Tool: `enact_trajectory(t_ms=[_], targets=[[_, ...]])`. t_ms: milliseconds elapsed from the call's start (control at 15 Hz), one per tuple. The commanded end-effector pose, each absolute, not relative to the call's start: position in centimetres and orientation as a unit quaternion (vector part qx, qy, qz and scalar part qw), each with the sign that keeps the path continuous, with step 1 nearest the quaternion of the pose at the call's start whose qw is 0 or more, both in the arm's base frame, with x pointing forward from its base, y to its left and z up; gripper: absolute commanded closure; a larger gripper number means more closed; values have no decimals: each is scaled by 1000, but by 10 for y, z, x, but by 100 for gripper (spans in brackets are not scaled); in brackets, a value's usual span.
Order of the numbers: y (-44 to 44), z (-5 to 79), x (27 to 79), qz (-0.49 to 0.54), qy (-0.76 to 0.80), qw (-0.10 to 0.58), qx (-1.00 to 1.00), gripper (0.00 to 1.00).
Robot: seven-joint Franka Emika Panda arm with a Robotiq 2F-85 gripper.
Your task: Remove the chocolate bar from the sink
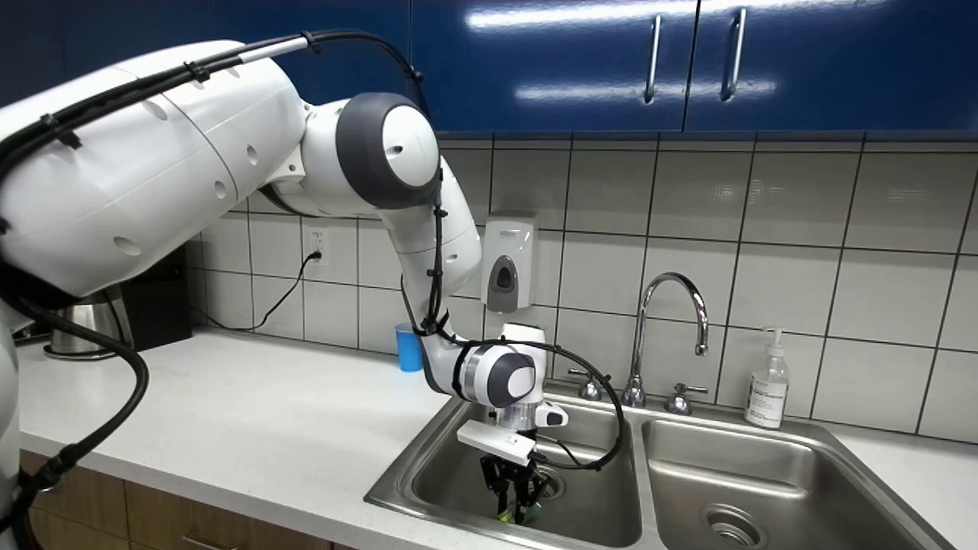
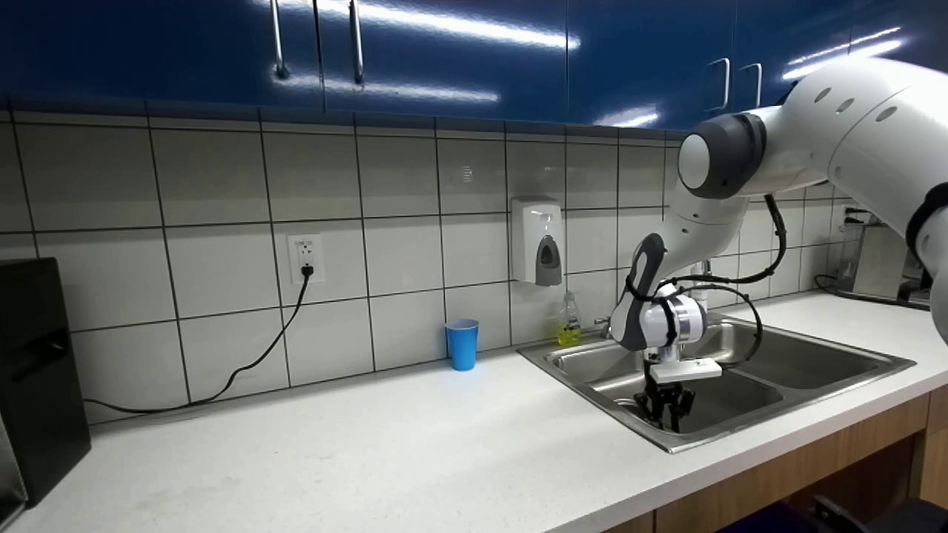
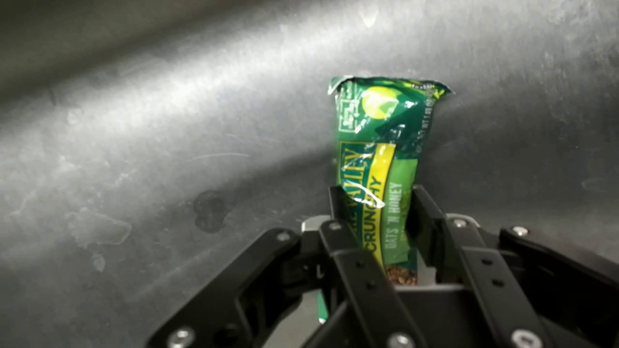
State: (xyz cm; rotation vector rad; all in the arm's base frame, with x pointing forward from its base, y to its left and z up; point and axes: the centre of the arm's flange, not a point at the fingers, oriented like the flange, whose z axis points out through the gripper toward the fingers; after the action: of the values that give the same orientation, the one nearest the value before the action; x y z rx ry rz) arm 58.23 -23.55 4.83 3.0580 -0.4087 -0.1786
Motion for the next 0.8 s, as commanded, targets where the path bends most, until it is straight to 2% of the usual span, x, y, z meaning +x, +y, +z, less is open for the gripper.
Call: enact_trajectory(t_ms=[0, 733], targets=[[-233, 75, 583, -55, -148, 26, 987, 90], [-236, 149, 584, -18, -173, 33, 984, 90]])
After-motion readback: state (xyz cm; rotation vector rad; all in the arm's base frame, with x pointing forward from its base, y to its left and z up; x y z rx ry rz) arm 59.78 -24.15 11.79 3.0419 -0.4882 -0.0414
